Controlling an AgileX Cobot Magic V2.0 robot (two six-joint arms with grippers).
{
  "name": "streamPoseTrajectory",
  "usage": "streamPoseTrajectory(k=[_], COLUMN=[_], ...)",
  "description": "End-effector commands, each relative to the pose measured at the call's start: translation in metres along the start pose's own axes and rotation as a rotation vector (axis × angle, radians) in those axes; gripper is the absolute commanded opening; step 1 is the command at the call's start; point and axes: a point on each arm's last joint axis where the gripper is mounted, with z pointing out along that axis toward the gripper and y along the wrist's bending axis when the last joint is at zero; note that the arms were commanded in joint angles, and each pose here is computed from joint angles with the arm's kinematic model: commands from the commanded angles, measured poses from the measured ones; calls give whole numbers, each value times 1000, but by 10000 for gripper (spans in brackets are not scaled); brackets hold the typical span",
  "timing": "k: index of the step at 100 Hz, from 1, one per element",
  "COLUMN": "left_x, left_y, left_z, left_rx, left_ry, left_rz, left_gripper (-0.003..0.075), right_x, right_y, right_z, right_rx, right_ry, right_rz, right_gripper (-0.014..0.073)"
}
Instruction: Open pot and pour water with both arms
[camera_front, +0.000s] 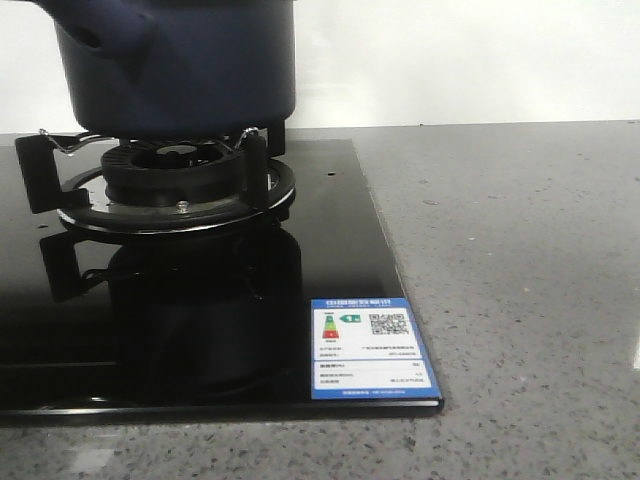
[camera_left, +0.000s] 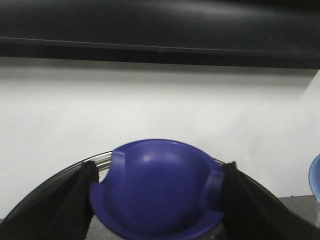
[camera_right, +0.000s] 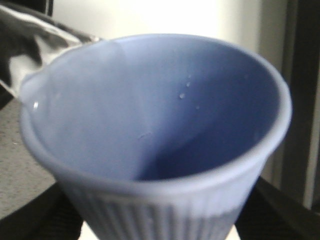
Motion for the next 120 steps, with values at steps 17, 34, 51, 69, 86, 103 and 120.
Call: streamPoseTrajectory(k=[17,34,51,69,86,103,120], left_x=[-28,-28,-28,-28,-28,-28,-28], left_y=[2,2,2,2,2,2,2], left_z=[-11,-11,-11,-11,-11,-11,-11], left_rx=[-28,-28,-28,-28,-28,-28,-28], left_ry=[-159,-159,-159,-159,-159,-159,-159], left_rz=[0,0,0,0,1,1,1], left_gripper=[377,377,377,377,377,377,377], right_x=[-5,-6,-6,-6,-7,-7,-7], right_y=[-36,-39,-42,-44,-45,-45,-45], right_z=[-20,-21,-21,-22,-22,-22,-22], right_rx=[174,212,249,282,285,289,287], right_ry=[-101,-99,-83,-74,-77,-75,-77], right_rz=[-115,-197,-284,-362,-369,-378,-367], right_gripper=[318,318,318,318,318,318,318])
